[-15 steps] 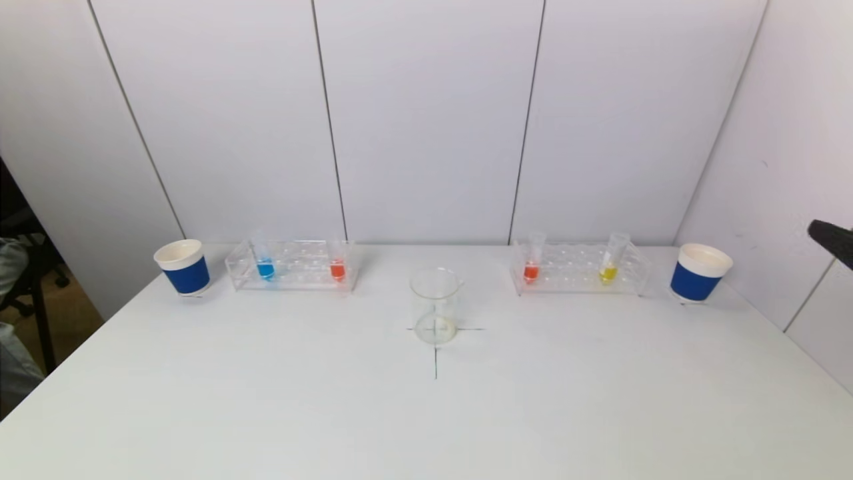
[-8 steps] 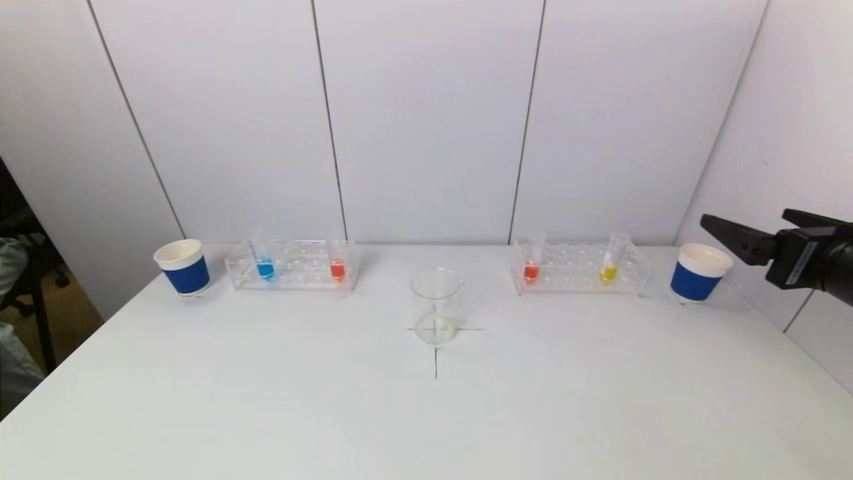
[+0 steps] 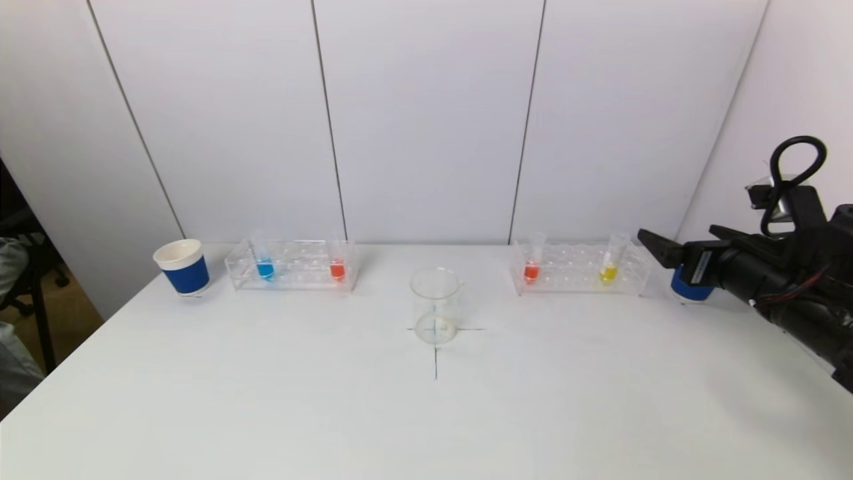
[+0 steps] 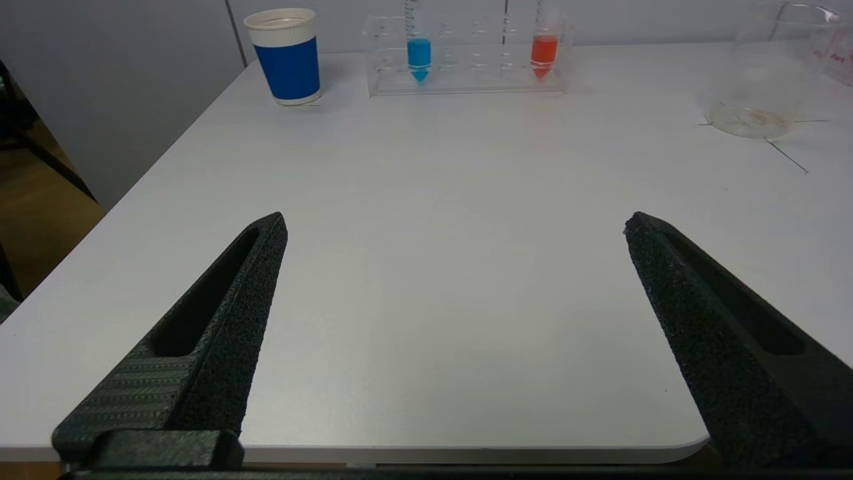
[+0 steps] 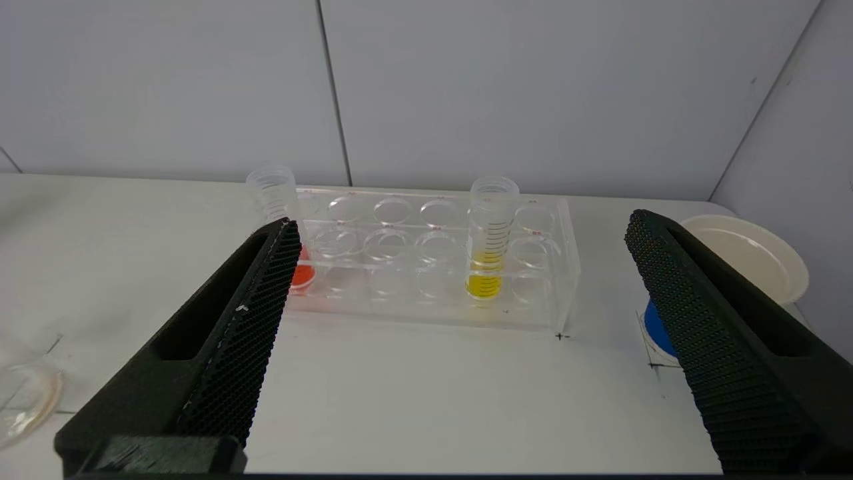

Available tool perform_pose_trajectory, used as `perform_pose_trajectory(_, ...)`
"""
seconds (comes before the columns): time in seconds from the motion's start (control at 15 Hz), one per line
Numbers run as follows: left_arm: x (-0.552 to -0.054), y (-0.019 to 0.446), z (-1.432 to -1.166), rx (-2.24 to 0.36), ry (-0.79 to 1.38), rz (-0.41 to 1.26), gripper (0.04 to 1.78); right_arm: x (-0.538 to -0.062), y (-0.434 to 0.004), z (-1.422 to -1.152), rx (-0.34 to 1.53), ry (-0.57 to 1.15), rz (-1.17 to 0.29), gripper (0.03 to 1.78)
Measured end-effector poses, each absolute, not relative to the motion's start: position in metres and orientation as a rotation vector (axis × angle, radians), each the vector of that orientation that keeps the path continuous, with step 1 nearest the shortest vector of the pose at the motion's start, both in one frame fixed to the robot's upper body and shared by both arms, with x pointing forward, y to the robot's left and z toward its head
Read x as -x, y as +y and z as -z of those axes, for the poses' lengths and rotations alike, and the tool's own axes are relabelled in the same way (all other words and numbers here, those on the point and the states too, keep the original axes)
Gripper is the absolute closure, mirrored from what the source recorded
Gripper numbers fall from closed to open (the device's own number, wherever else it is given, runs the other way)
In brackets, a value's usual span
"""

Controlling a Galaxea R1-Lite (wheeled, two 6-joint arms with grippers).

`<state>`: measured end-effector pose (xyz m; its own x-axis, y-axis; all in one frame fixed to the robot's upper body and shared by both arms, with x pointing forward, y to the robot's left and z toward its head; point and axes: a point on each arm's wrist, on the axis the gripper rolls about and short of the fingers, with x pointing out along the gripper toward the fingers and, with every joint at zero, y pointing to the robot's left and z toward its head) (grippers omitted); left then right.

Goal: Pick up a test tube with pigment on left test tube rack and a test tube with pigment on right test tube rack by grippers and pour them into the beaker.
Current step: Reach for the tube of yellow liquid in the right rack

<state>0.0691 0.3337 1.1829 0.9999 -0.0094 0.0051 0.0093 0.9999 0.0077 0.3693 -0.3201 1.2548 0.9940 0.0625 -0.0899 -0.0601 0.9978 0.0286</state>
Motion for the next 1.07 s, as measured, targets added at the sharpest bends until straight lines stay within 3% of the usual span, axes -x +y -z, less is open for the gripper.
perform_pose_trajectory(0.53, -0.069, 0.334, -1.183, -0.008, -0.005, 0.009, 0.05, -0.412, -0.308, -1.199, -0.021, 0.058, -0.034, 0.04)
perform_pose_trajectory(1.07, -0.069, 0.334, -1.183, -0.008, -0.005, 0.009, 0.05, -0.435, -0.312, -1.171, -0.024, 0.067, 0.015, 0.04)
